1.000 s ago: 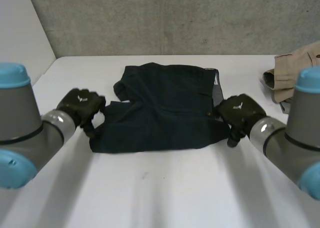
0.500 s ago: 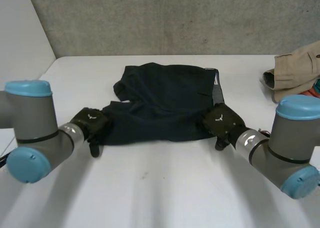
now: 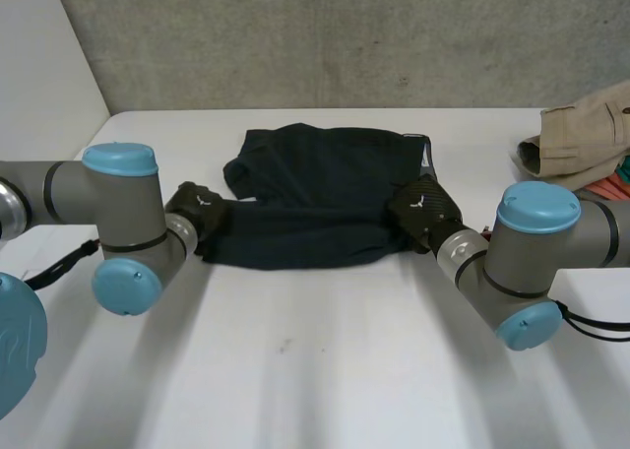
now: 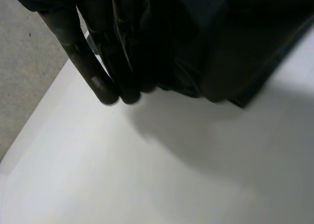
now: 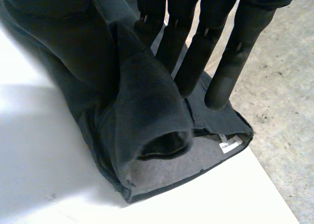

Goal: Fold the laundry.

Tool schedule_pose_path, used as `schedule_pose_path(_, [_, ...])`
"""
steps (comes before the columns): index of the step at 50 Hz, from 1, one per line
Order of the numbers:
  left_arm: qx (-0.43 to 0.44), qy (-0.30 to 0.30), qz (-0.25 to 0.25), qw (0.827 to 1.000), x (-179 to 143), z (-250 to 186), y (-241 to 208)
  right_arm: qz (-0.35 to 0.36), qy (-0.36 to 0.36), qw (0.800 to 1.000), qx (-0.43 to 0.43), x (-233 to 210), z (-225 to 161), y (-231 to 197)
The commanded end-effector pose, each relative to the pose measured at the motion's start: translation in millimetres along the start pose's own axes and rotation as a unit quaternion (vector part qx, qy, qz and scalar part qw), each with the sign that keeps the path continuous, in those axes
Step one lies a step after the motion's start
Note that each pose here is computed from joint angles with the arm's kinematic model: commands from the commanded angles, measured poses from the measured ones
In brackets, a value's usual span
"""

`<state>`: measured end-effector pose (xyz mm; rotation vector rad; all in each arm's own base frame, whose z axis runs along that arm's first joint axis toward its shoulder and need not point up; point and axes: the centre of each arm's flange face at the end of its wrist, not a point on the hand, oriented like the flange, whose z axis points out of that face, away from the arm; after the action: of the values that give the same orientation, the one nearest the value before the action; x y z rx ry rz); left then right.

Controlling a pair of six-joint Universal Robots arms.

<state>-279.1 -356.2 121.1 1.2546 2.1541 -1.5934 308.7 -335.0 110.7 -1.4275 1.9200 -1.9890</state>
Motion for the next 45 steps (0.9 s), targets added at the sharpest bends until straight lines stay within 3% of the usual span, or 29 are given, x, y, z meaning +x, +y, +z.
schedule_pose_path(1, [0.023,-0.007,-0.001,1.0,-6.0,-10.2,-17.7,0.045,0.008,0.999,-0.009,12.9,-11.3,-16.7])
schedule_pose_path(7, [0.005,-0.008,0.002,1.0,-16.8,-44.5,-26.7,0.089,-0.038,0.991,-0.088,21.8,-44.8,-29.5])
schedule_pose_path(12, [-0.059,0.032,0.018,0.998,-16.5,-93.9,-17.7,0.069,-0.118,0.97,-0.201,25.6,-88.4,-35.5])
schedule_pose_path(16, [-0.127,0.106,0.048,0.985,-2.5,-139.6,-4.8,0.04,-0.219,0.929,-0.294,22.6,-131.3,-42.9])
schedule_pose_path(17, [-0.146,0.135,0.061,0.978,3.1,-155.5,-1.7,0.036,-0.256,0.911,-0.321,23.6,-145.8,-45.8])
schedule_pose_path(19, [-0.155,0.157,0.069,0.973,7.4,-167.3,-0.4,0.031,-0.27,0.906,-0.324,26.3,-151.3,-48.4])
schedule_pose_path(24, [-0.142,0.175,0.083,0.971,15.2,-174.4,-4.2,0.028,-0.265,0.911,-0.314,29.2,-152.2,-50.0])
schedule_pose_path(32, [-0.113,0.133,0.064,0.983,5.7,-144.6,-22.0,0.042,-0.233,0.925,-0.297,25.4,-138.4,-44.2])
schedule_pose_path(40, [-0.088,0.113,-0.08,0.986,-0.7,-141.5,-41.2,0.129,-0.134,0.95,-0.249,30.0,-116.9,-39.4])
schedule_pose_path(45, [-0.074,0.129,-0.132,0.98,6.2,-162.6,-49.4,0.167,-0.095,0.953,-0.235,30.4,-115.4,-40.6])
